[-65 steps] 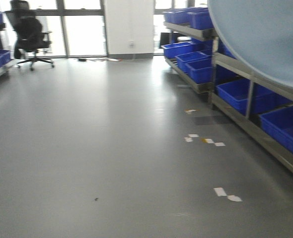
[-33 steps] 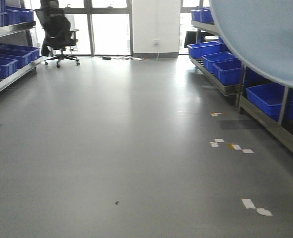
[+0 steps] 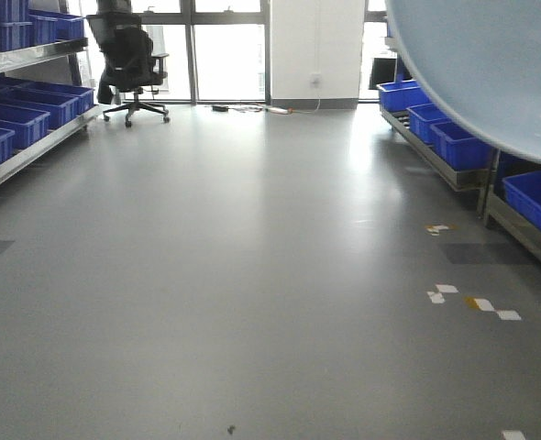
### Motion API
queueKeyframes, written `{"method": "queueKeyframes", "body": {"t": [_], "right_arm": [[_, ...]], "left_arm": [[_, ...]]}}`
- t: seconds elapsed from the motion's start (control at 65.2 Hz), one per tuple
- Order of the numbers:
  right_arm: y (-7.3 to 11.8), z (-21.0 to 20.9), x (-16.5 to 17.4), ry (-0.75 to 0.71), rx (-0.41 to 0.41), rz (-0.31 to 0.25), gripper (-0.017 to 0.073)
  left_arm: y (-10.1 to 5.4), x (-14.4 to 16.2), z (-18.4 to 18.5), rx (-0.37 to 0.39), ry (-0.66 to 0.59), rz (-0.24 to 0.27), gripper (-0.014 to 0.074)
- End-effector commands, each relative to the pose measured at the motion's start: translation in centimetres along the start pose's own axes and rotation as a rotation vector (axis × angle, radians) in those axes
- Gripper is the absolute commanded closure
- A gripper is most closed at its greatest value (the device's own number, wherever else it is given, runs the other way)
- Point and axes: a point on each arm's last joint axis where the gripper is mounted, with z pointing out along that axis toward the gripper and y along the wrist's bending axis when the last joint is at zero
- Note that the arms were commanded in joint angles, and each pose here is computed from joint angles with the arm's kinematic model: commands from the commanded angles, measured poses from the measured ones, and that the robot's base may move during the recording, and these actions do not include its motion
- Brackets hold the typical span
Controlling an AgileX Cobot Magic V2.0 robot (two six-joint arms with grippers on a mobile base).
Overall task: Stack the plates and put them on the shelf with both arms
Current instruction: 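Drive the base away from the table holding the stack in the right gripper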
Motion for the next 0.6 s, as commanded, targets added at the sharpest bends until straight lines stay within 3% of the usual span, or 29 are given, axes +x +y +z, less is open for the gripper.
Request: {"method": "queueKeyframes", "body": {"t": [0.0,0.583], "right_arm": [[-0.02,-0.04,-1.90,-0.126,0.017,-0.003,0.0503],[-0.02,-0.04,-1.89,-0.125,0.017,-0.003,0.0503]], "left_arm": [[0.08,-1.80,-0.09,-0.002,-0.115,-0.011,0.0512],[0.08,-1.80,-0.09,-0.002,-0.115,-0.011,0.0512]]}}
